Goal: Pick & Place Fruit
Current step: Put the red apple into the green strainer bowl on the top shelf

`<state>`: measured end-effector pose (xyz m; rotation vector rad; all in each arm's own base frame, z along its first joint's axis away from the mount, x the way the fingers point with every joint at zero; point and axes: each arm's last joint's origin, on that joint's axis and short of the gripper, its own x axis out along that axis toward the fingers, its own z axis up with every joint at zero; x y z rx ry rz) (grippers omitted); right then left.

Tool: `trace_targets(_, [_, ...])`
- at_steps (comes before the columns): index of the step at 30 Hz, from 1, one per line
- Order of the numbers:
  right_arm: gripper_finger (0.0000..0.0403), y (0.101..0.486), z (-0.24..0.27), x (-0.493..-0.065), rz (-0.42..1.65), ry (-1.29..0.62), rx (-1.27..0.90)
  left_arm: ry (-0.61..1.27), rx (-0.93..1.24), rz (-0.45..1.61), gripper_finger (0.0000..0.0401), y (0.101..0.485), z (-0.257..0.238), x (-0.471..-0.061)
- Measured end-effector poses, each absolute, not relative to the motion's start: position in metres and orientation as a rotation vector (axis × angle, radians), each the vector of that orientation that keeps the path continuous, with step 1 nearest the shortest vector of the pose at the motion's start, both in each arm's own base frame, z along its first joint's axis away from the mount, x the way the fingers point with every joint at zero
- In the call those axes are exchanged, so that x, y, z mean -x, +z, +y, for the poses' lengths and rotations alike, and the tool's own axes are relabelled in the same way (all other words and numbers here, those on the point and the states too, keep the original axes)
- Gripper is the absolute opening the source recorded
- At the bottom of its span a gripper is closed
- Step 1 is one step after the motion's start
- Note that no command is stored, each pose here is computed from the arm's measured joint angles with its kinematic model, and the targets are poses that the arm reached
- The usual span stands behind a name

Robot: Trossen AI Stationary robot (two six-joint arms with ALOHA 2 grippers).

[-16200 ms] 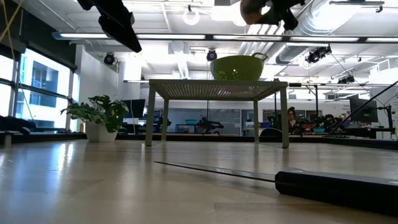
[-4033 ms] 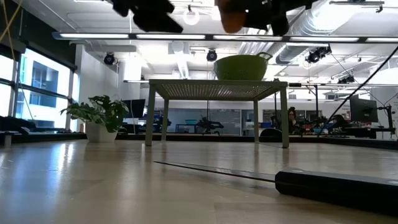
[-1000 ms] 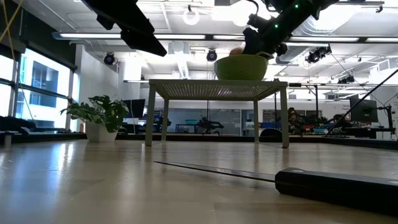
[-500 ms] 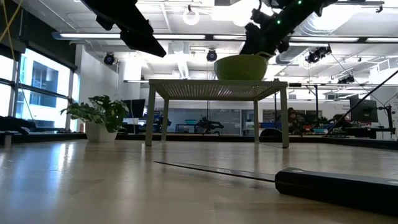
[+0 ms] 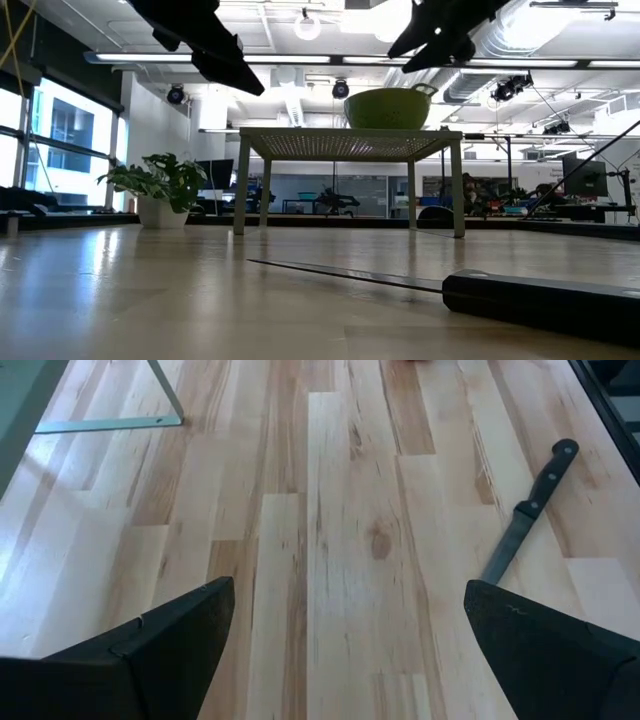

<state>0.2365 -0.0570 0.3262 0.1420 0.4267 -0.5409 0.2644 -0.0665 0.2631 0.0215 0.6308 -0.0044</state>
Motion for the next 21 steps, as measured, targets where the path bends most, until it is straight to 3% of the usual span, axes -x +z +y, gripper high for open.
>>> trace_targets(10, [0.0309,0.315,-0.018,-0.235,0.531,-0.445,-0.278,-0.003,-0.022,0.630,0.0388,0.263,-0.066,-0.264])
trace_targets(21, [0.0309,0.305,0.015,-0.228,0.657,-0.367,-0.595,-0.001,-0.022,0.630,0.0388,0.263,-0.066,-0.264])
